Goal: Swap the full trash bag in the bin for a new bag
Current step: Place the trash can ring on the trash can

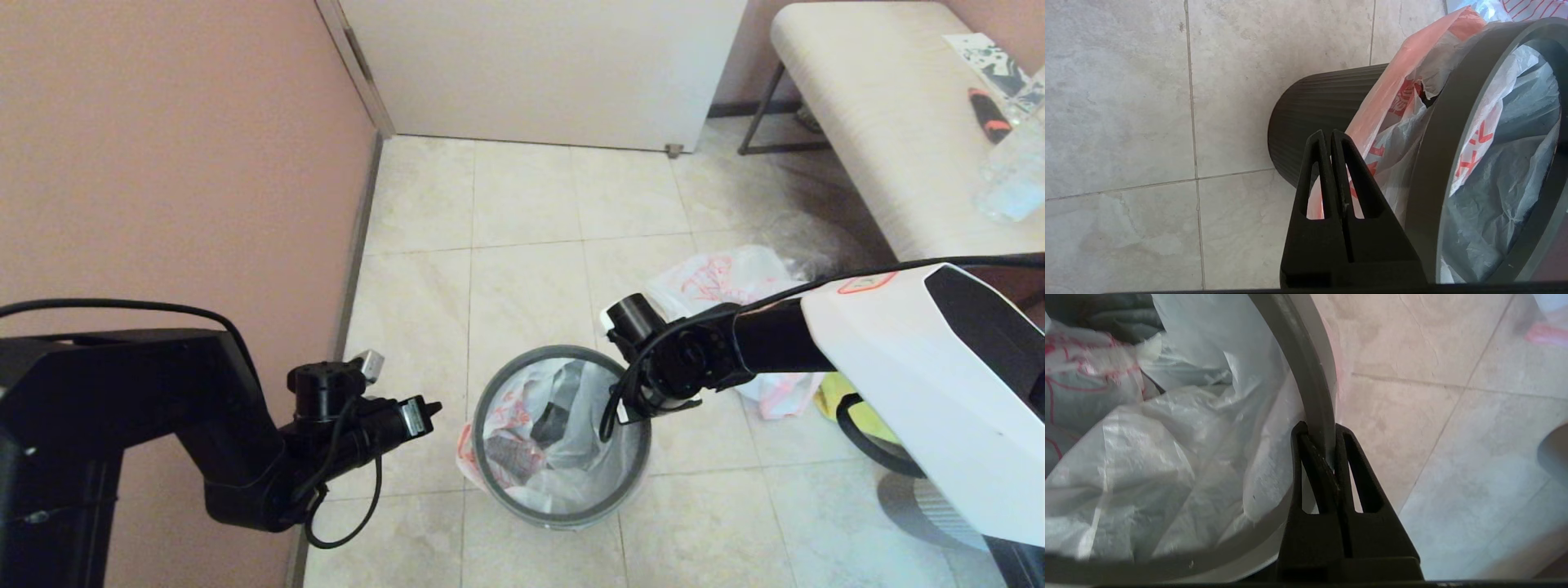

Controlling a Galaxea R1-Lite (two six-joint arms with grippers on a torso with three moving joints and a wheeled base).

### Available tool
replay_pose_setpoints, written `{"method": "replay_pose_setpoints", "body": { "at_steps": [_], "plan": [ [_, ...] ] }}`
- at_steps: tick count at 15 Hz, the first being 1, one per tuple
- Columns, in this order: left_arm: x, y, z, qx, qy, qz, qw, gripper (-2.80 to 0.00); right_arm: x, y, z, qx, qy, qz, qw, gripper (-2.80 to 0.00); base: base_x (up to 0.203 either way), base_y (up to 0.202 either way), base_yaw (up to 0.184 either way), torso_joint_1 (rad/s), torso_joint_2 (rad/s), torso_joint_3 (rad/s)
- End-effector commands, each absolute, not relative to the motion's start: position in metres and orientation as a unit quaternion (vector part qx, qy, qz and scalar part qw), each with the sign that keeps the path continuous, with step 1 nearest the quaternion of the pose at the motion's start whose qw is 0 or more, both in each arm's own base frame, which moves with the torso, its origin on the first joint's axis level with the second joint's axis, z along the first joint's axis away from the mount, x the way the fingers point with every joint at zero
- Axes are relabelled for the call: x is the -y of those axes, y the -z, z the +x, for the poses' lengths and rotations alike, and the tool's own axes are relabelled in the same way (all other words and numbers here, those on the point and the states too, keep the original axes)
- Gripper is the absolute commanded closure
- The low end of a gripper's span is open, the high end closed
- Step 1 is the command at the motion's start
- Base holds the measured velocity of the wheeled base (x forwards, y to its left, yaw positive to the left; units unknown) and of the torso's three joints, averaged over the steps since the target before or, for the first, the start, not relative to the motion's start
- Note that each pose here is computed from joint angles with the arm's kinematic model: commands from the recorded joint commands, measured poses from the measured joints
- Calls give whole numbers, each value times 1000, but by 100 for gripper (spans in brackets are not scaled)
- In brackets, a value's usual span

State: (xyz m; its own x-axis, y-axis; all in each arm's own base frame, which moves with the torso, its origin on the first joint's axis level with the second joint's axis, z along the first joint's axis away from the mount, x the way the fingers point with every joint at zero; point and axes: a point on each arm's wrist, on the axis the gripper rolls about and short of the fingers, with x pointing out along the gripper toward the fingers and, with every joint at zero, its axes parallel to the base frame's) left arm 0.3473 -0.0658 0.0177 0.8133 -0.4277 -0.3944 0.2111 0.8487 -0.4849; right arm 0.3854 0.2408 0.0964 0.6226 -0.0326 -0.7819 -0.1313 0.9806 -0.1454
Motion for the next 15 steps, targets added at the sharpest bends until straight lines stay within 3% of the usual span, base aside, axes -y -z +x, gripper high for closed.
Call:
{"method": "replay_pose_setpoints", "body": {
  "at_steps": [1,15],
  "plan": [
    [66,-18,348,-250,174,-216,928,0,-242,-87,389,-434,-26,-96,895,0,0,0,0,0,0,0],
    [66,-18,348,-250,174,-216,928,0,-254,-71,403,-425,-37,-107,898,0,0,0,0,0,0,0]
  ]
}}
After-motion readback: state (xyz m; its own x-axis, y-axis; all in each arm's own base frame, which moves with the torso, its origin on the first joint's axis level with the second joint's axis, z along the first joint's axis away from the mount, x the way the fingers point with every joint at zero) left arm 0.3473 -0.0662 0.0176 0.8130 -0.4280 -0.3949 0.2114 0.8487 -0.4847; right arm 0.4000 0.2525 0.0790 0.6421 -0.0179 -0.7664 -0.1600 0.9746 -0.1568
